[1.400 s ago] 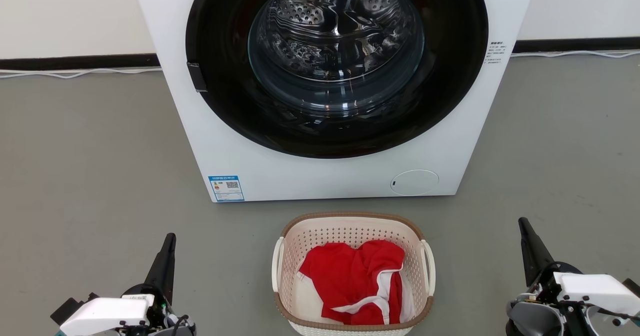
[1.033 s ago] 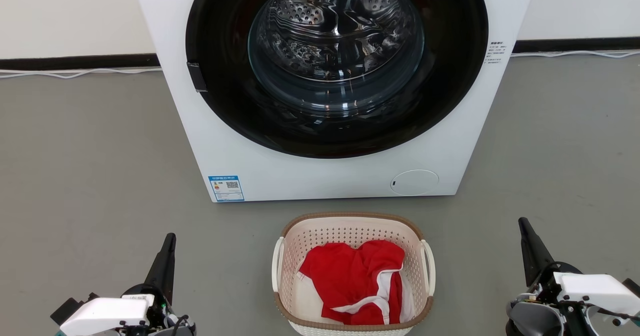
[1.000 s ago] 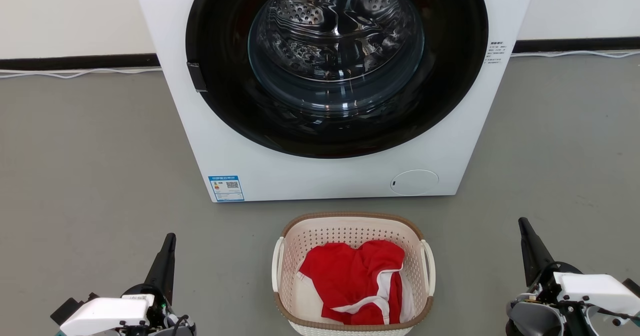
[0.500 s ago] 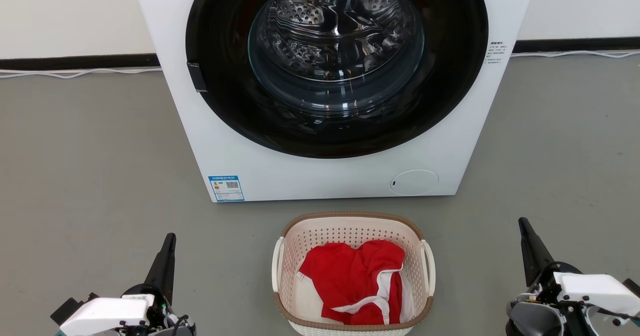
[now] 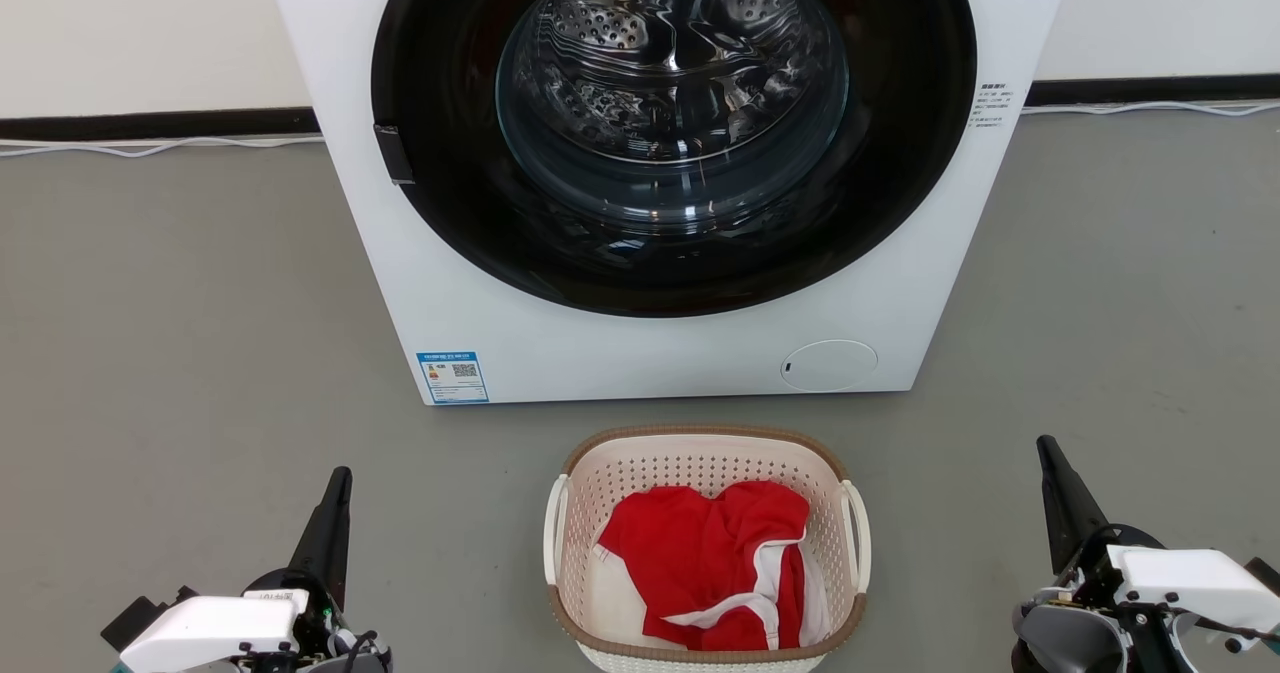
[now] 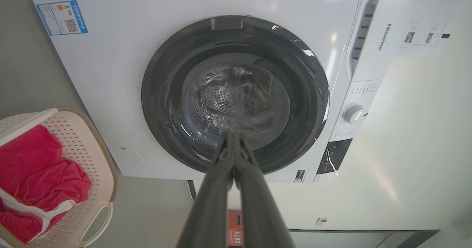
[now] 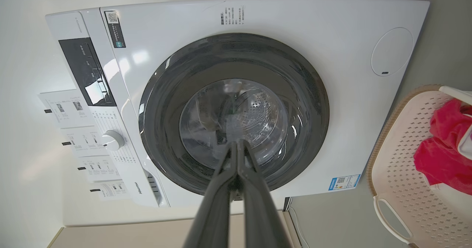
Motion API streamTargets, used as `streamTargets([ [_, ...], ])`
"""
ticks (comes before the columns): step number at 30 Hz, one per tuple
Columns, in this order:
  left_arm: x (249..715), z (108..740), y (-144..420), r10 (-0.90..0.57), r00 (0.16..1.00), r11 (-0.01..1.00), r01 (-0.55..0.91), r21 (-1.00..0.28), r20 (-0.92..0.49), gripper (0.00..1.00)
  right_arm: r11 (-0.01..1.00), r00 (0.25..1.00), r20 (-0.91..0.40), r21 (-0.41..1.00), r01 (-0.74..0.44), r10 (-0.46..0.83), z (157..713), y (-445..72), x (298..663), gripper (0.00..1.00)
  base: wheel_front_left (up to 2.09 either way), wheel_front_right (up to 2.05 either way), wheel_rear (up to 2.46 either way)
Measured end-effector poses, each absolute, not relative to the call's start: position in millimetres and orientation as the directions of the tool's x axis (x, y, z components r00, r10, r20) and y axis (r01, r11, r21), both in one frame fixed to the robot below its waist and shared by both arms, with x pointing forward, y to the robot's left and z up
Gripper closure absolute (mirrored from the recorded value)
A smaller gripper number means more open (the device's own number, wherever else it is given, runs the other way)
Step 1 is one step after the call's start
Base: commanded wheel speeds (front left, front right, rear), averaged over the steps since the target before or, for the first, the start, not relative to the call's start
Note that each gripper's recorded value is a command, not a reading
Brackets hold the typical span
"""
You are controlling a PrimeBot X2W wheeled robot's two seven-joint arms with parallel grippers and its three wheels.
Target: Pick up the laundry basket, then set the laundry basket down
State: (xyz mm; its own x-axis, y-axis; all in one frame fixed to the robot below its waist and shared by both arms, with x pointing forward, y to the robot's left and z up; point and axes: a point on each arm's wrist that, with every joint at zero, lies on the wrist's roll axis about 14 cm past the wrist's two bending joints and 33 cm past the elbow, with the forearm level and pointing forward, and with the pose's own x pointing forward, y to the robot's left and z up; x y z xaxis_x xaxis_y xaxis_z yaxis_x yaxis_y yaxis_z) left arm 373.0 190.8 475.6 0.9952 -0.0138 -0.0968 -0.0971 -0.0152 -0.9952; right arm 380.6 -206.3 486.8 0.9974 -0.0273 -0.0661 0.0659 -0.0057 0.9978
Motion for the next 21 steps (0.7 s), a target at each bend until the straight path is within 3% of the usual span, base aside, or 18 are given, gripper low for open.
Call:
streamTargets([
  [21, 373.0, 475.6, 190.8, -0.014, 0.995, -0.015, -0.097, -0.995, -0.097, 1.00, -0.006, 0.997, -0.066, 0.998, 0.066, -0.027, 486.8, -206.3, 380.6, 1.00, 0.00, 0.00, 0.00],
])
